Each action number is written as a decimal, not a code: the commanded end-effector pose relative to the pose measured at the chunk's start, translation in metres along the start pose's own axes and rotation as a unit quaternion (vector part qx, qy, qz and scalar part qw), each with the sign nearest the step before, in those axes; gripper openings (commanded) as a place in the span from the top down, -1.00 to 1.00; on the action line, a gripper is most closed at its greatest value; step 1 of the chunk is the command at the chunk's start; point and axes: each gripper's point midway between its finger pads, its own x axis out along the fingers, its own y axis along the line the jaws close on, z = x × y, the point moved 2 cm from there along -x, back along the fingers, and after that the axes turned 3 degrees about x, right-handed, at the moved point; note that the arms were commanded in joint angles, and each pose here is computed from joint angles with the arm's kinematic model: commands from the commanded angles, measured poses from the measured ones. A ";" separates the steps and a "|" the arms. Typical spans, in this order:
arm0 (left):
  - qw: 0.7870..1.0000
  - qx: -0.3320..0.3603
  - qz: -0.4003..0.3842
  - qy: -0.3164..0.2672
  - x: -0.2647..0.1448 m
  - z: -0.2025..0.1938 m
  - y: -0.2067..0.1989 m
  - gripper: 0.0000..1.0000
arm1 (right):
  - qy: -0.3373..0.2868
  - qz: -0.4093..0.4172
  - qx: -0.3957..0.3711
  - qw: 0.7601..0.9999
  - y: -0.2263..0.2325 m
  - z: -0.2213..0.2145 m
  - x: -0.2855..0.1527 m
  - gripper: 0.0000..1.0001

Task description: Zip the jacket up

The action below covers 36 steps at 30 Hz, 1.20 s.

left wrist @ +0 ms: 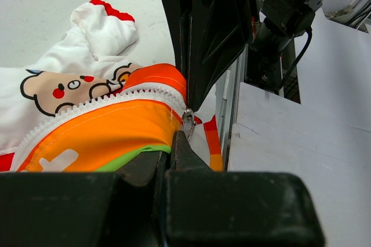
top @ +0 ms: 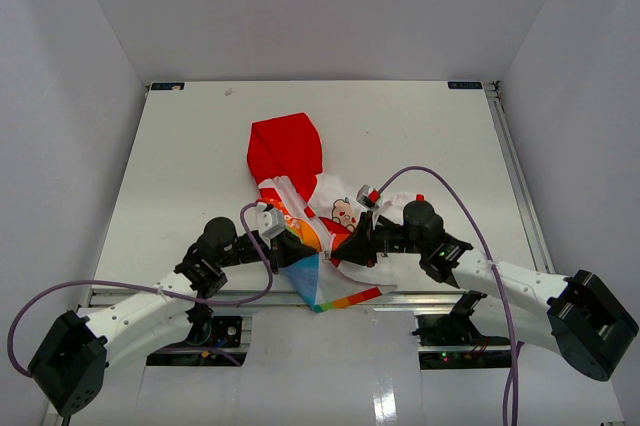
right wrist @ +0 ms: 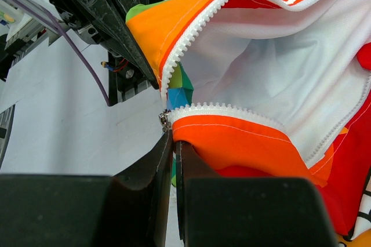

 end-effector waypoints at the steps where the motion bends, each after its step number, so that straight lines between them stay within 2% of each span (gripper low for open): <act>1: 1.000 0.011 -0.013 0.001 0.001 -0.001 -0.002 1.00 | -0.028 0.011 -0.020 0.999 0.006 0.020 0.000 0.84; 36: 0.999 0.004 -0.044 0.013 0.004 -0.007 -0.009 1.00 | -0.042 0.028 -0.011 0.999 0.016 0.039 0.000 0.85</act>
